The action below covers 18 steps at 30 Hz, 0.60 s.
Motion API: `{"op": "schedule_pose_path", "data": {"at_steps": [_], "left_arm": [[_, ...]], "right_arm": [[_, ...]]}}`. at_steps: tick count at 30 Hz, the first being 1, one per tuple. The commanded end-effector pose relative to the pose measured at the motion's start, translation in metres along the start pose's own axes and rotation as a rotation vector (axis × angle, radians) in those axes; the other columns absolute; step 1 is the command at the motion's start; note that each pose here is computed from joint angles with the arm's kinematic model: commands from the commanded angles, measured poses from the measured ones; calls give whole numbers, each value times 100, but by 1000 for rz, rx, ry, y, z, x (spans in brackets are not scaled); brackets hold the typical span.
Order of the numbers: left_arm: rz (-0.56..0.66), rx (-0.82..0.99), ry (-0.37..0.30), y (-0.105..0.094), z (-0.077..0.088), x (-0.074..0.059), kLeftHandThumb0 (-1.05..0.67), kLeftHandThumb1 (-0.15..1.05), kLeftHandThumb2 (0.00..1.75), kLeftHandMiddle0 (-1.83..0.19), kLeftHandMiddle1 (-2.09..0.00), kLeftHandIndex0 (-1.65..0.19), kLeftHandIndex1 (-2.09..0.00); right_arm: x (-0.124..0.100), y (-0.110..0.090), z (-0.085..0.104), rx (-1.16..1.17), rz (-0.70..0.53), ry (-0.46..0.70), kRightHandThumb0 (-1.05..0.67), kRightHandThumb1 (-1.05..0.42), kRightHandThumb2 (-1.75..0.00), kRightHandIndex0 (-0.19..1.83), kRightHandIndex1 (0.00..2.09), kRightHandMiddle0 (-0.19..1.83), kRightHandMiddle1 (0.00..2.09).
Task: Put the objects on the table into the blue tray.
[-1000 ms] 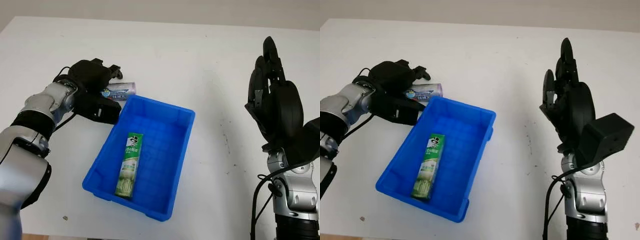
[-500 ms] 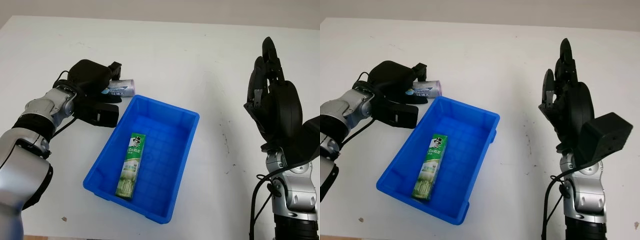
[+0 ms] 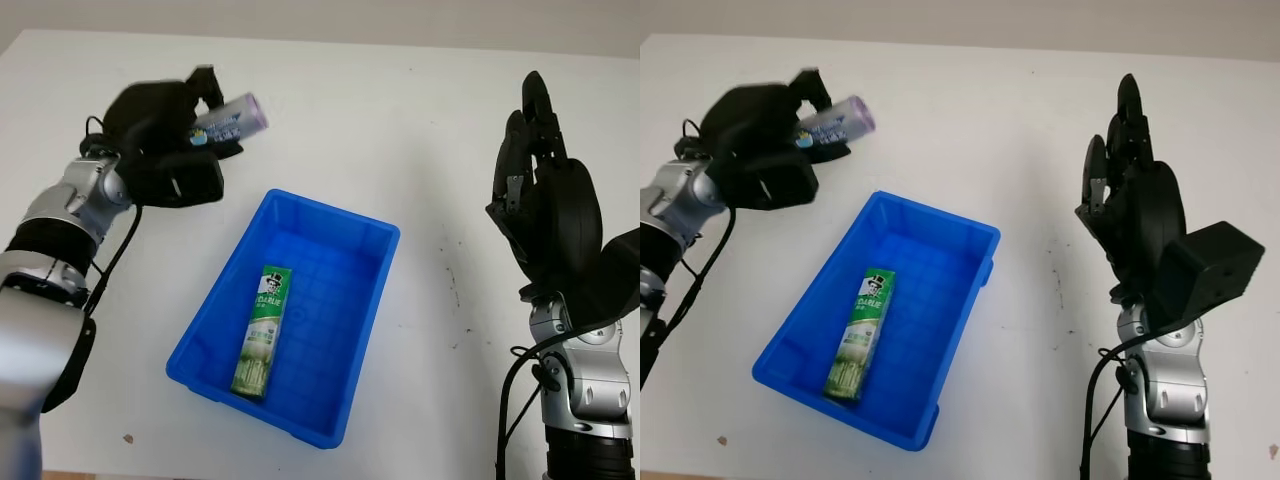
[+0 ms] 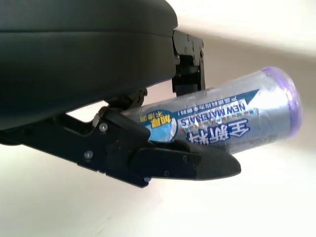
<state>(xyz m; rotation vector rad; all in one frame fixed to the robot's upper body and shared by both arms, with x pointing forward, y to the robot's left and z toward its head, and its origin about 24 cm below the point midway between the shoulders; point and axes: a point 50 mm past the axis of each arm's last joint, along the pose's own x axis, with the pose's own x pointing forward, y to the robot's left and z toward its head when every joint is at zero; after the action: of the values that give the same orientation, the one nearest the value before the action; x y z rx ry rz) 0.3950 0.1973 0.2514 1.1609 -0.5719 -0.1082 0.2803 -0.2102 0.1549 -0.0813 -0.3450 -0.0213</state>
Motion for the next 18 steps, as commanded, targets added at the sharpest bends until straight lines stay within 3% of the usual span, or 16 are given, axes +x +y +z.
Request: {"op": "schedule_pose_path", "data": {"at_steps": [1,7,10,12,13,16,18], "left_arm": [[46,-68,-99,15,19,-6,-43,105,42,-95,-209,-54,-209],[15,-114,-265,27,59,-36,-42,105,44,-86,-209,-44,-209],[-62,-104,-300,25,78,-54,-45,105,46,-78,-209,-27,-209],[-105,-101,-330,23,89,-63,-46,105,46,-78,-209,-25,-194],[-130,-105,-352,22,93,-68,-47,105,47,-80,-209,-24,-198],[-240,-80,-404,19,106,-78,-46,105,46,-83,-209,-20,-206],[-377,-20,-393,17,110,-82,-51,105,43,-80,-209,-13,-206]], "right_arm": [[0,1,2,-10,5,-10,-54,-105,-75,-17,5,-16,5],[1,2,0,-20,6,-6,-55,-105,-76,-16,6,-15,6],[1,3,0,-26,12,-10,-55,-105,-78,-16,6,-15,5],[1,3,0,-25,14,-8,-56,-105,-77,-17,5,-17,5],[1,3,0,-27,15,-7,-56,-105,-77,-17,5,-16,5],[1,3,0,-31,15,-1,-57,-105,-76,-16,6,-16,5],[1,4,0,-30,11,2,-58,-105,-76,-17,5,-16,5]]}}
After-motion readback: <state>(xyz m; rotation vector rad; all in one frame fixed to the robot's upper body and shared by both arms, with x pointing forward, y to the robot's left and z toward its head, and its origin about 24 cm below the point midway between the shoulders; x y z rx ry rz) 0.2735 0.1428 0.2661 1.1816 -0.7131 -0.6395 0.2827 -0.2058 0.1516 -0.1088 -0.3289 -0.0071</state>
